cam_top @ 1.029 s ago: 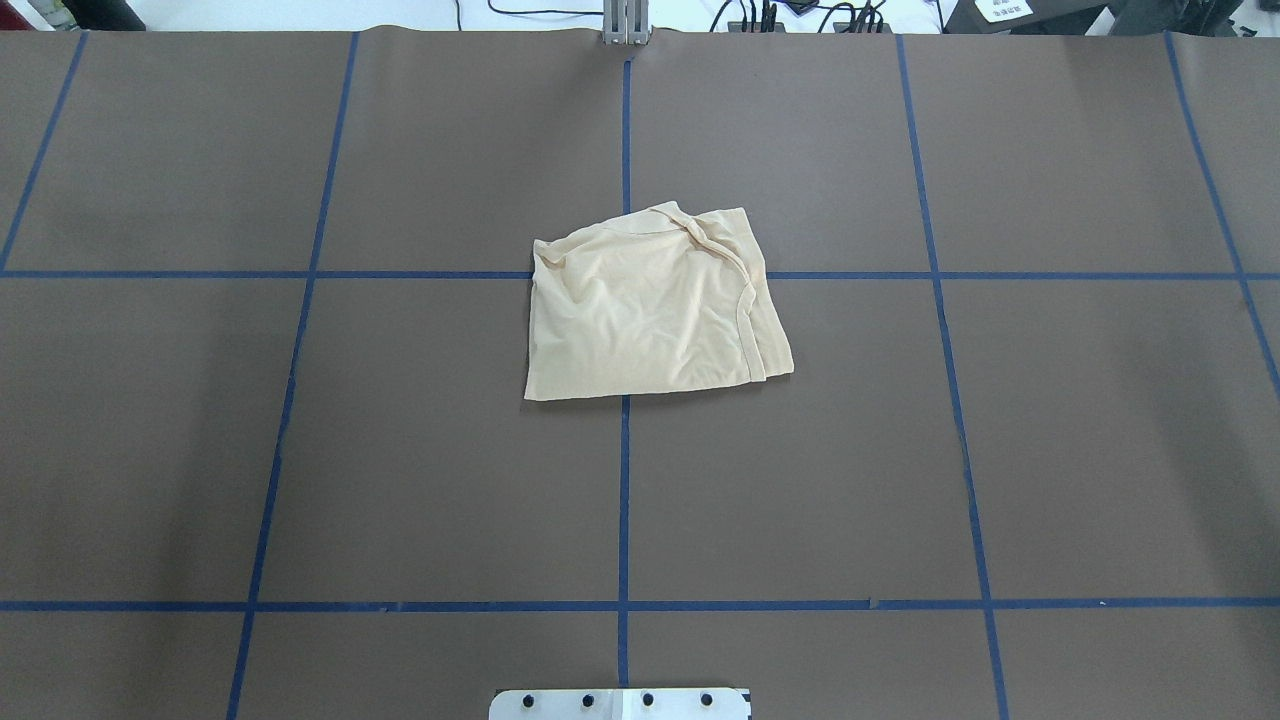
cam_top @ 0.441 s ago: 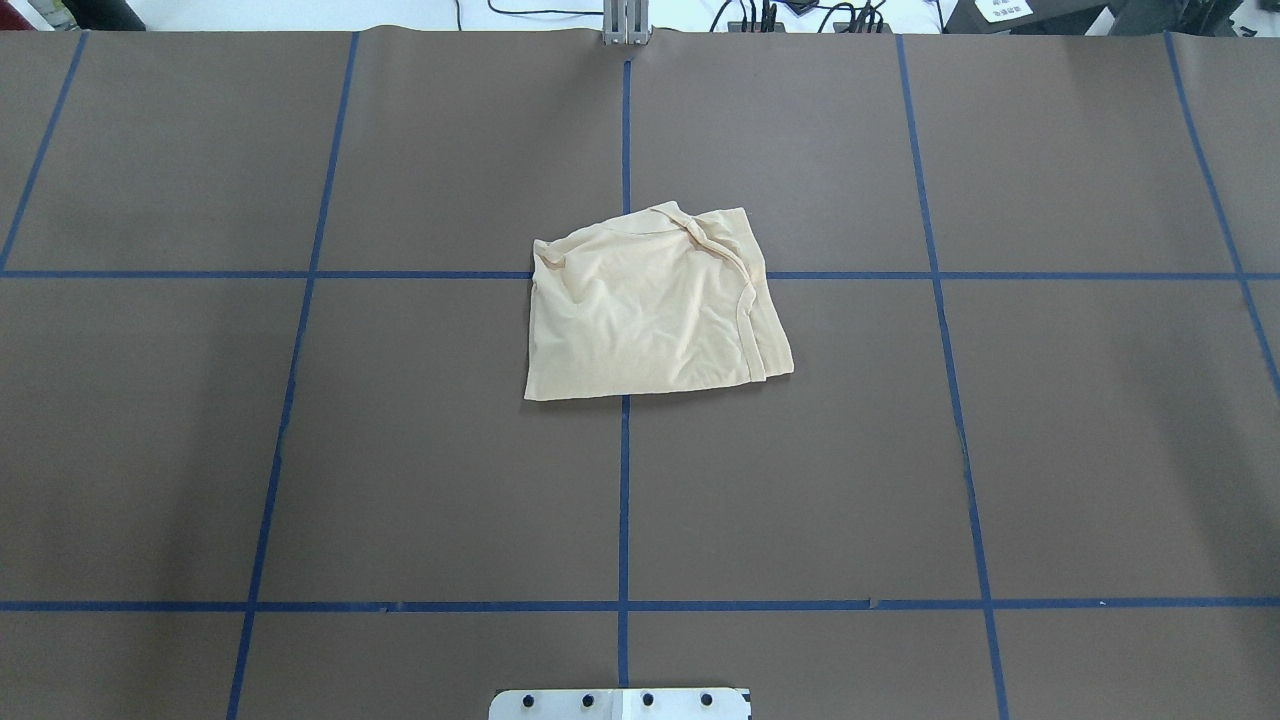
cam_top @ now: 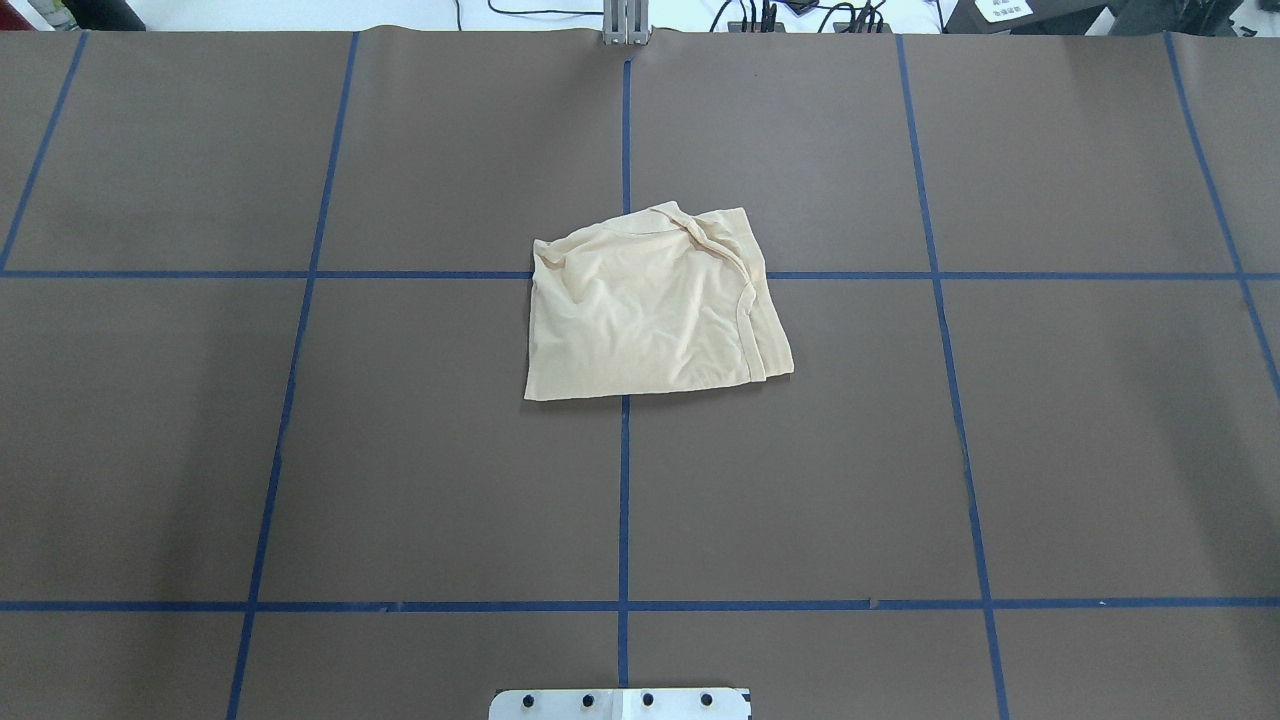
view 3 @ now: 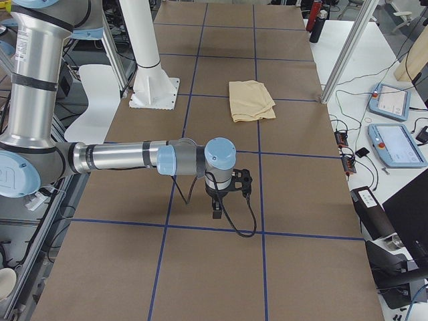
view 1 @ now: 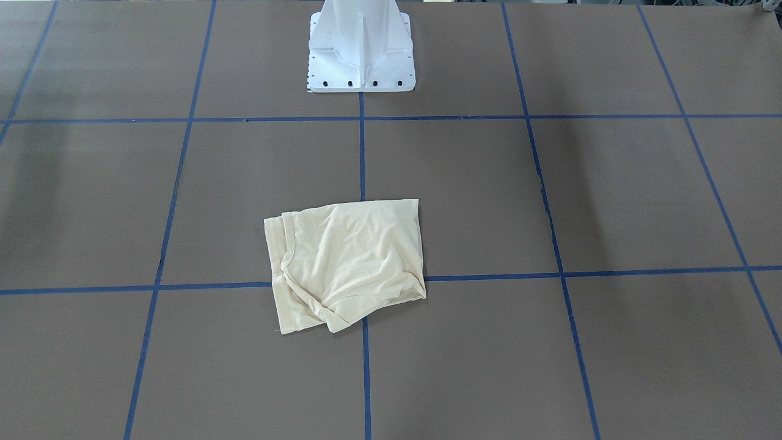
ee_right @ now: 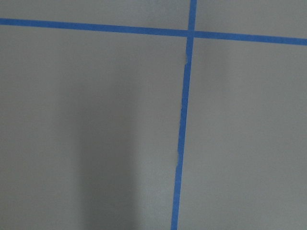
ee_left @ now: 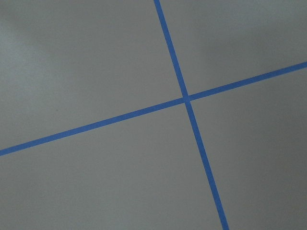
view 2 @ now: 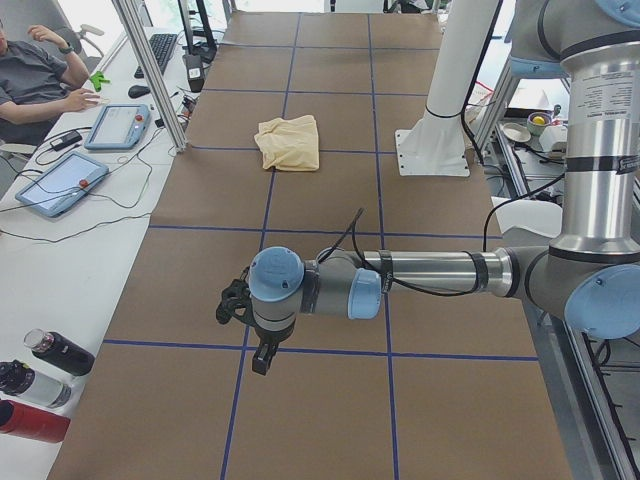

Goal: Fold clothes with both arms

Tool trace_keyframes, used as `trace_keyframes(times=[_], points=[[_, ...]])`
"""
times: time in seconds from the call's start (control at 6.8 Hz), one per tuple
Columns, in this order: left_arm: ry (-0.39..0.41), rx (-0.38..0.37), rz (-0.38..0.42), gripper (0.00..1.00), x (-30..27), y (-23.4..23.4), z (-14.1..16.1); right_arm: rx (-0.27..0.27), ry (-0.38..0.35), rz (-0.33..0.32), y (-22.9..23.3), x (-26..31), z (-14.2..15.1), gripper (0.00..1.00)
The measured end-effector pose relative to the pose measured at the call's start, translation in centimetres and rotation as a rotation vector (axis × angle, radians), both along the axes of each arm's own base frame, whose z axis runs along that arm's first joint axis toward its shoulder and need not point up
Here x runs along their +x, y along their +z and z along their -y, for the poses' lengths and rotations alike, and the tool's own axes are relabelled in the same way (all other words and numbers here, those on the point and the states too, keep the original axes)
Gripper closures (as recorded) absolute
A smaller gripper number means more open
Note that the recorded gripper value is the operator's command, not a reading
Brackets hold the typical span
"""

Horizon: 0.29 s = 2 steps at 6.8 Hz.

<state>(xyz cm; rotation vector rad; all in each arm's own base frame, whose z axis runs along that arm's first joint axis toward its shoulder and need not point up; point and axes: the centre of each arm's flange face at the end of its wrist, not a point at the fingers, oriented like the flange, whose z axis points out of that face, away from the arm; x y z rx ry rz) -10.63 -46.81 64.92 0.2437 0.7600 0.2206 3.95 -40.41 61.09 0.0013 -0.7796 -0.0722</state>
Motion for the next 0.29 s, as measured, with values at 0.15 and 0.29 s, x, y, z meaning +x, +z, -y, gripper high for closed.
trace_keyframes(times=[0.15, 0.29], points=[[0.000, 0.000, 0.000, 0.00, 0.00, 0.02, 0.00, -0.002, 0.000, 0.000, 0.08, 0.00, -0.05, 0.00], [0.000, 0.000, 0.000, 0.00, 0.00, 0.03, 0.00, -0.004, 0.000, 0.000, 0.16, 0.01, -0.11, 0.00]])
